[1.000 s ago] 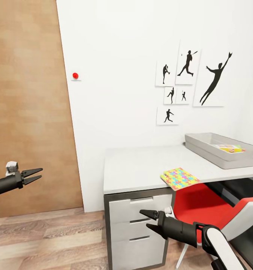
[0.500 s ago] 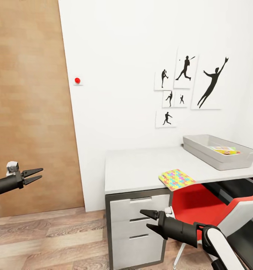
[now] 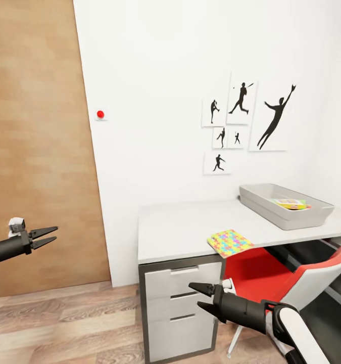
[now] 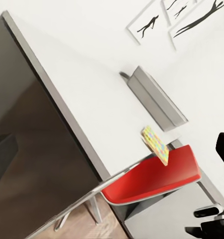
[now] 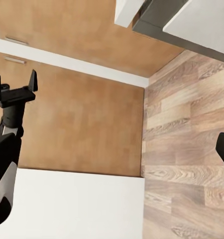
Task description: Put all the toys in the child's room - the three board games (two on the bed and one on the table), the two jigsaw puzzles on the table, and the tennis ball on the table - inside the toy box on the table in the child's room.
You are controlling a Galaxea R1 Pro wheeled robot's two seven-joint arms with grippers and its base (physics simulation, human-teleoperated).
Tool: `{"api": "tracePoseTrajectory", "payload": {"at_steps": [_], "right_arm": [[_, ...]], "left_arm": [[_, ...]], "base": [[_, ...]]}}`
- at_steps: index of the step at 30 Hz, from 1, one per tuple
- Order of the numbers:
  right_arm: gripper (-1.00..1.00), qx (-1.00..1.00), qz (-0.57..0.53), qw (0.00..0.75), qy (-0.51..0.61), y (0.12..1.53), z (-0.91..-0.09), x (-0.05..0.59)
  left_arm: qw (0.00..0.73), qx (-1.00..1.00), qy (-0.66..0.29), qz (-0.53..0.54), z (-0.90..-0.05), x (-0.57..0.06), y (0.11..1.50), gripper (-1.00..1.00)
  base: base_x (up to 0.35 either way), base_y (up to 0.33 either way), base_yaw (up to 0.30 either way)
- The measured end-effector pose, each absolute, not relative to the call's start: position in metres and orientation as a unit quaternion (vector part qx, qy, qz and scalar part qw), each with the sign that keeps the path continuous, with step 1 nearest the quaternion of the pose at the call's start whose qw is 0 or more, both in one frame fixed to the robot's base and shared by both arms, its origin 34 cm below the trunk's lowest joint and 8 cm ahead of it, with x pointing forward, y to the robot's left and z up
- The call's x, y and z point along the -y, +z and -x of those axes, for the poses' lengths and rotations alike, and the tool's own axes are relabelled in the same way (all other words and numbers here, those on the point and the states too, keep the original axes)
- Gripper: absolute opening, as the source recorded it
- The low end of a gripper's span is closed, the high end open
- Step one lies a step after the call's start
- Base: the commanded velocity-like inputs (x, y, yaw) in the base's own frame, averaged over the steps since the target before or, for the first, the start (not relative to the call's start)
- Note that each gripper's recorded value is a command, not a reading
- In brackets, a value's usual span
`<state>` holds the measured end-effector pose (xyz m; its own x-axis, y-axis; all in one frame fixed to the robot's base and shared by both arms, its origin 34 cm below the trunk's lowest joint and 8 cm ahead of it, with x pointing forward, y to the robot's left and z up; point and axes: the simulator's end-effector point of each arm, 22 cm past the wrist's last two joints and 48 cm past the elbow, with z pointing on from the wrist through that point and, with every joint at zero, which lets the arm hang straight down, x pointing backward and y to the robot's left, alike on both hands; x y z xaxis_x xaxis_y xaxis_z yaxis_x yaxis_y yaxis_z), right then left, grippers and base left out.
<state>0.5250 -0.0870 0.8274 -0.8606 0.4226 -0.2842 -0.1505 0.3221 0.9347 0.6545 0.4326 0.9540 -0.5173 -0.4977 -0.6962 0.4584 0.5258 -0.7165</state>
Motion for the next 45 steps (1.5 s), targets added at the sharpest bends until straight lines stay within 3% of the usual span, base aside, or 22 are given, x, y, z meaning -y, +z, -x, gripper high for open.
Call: {"api": "tracePoseTrajectory", "payload": {"at_steps": [15,45], "right_arm": [[1.00,-0.773,-0.084,0.250,0.576,0.859,-0.527,0.085],[1.00,-0.775,-0.081,0.255,0.572,0.916,-0.531,0.085]], "left_arm": [[0.495,-0.720,-0.486,0.012,-0.656,-0.434,0.988,1.00],[0.500,-0.717,-0.485,0.009,-0.658,-0.435,1.050,1.00]], "base": [[-0.125,0.011,-0.247],[-0.131,0.017,-0.074]]}}
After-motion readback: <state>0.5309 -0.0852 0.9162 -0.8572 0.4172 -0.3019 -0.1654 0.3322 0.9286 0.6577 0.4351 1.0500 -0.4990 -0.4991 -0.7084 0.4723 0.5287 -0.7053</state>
